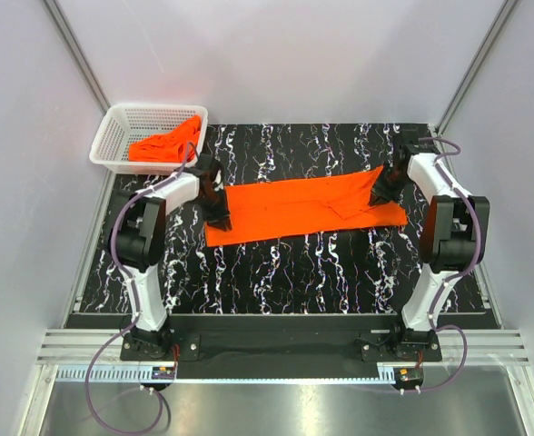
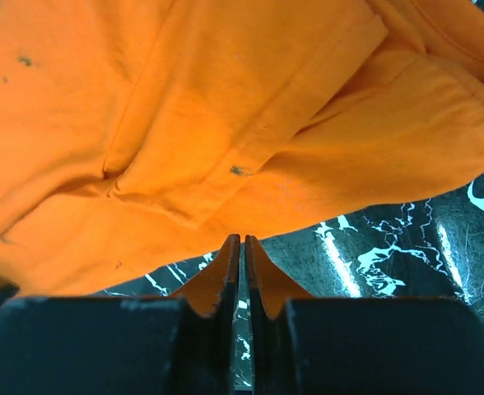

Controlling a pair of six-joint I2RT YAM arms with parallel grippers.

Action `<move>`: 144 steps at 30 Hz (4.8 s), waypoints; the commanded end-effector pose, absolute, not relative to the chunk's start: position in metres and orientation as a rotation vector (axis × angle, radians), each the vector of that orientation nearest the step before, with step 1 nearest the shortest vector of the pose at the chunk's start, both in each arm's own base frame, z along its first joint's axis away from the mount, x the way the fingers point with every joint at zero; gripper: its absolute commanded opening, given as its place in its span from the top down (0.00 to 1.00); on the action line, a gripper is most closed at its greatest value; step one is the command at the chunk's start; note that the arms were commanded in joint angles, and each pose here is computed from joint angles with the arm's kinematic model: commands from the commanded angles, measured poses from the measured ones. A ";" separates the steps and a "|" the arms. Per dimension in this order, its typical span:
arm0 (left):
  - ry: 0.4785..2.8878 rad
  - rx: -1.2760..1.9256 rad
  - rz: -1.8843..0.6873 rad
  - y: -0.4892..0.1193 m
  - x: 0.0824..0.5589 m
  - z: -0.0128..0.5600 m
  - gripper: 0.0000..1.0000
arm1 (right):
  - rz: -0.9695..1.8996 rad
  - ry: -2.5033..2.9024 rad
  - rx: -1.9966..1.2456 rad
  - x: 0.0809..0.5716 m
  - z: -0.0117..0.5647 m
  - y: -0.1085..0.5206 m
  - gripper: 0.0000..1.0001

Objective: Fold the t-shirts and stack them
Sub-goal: Fold the tshirt

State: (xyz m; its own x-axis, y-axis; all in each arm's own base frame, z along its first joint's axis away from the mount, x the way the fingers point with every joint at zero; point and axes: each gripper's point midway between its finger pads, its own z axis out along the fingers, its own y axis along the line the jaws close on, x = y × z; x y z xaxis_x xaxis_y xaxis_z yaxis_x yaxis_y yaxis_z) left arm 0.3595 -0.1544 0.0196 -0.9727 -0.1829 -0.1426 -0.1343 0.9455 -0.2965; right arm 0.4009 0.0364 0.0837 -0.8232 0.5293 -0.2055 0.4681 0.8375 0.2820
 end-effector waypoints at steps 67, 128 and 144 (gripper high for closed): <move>3.042 0.200 -0.799 -0.287 0.241 0.014 0.56 | 0.833 2.398 0.412 0.642 0.018 0.202 0.79; 2.915 -0.015 -1.017 -0.236 0.184 0.037 0.45 | 1.100 2.876 0.569 0.178 0.033 0.176 0.42; 3.012 -0.076 -0.929 -0.230 0.160 0.012 0.52 | 1.012 2.953 0.585 0.165 0.005 0.174 0.52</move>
State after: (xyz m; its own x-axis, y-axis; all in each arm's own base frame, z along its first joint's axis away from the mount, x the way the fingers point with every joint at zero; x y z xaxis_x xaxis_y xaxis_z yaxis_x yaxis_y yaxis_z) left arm 0.1650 -0.2354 0.0240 -0.9992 -0.0394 0.0120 -0.0389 0.8078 -0.5882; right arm 0.1694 0.1788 0.0192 -0.9305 0.3263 0.1663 0.3561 0.7002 0.6188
